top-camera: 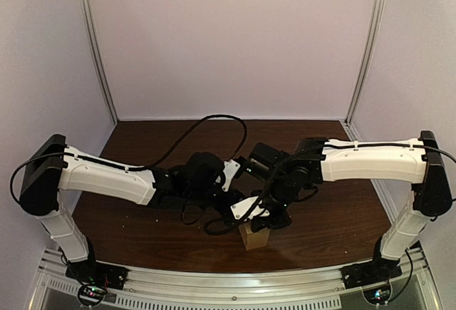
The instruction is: Fold the paper box
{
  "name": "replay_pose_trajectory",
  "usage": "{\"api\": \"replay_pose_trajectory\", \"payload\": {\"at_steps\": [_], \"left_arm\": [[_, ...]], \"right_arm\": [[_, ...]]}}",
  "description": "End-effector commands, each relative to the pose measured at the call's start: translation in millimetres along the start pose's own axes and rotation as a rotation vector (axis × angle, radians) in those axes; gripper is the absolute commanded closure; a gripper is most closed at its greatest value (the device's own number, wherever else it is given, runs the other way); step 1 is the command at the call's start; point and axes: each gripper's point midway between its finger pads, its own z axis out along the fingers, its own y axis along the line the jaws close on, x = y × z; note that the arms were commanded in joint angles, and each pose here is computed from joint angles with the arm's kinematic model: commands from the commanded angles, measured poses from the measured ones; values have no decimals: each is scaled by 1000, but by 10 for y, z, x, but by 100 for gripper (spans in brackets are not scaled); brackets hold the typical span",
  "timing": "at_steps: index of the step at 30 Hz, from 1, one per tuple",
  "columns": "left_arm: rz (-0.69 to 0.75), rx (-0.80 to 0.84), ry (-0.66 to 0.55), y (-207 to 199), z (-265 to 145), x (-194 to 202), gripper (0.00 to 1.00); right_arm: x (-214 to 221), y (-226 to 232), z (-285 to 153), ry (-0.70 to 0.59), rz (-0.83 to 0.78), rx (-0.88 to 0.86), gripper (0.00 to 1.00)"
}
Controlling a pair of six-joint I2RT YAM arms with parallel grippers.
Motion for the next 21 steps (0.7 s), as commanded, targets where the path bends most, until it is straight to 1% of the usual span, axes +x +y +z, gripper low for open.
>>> {"api": "replay_pose_trajectory", "payload": {"at_steps": [1,5,7,9,11,14,17,19,21], "left_arm": [[60,-29,49,7,-163,-34,62],[119,-34,-42,-150,-381,-527,60],[133,-50,-84,-169,-501,-681,60],[137,-80,-106,-127,-586,-744,60],[139,-95,-93,-77,-607,-707,61],[112,-107,-47,61,-538,-582,64],[53,-41,-33,114,-411,-481,64],[30,34,-11,64,-304,-376,64],[20,73,23,37,-181,-252,63]], "right_arm": [[-72,48,-419,-14,10,35,96],[-134,-133,-685,-76,57,78,96],[-101,-278,-774,-117,110,93,96],[-114,-416,-870,-193,176,84,96],[-117,-497,-903,-227,213,73,95],[-182,-487,-885,-267,218,44,95],[-208,-467,-837,-289,222,18,95],[-189,-464,-803,-282,229,7,94],[-173,-448,-777,-276,230,-2,94]]}}
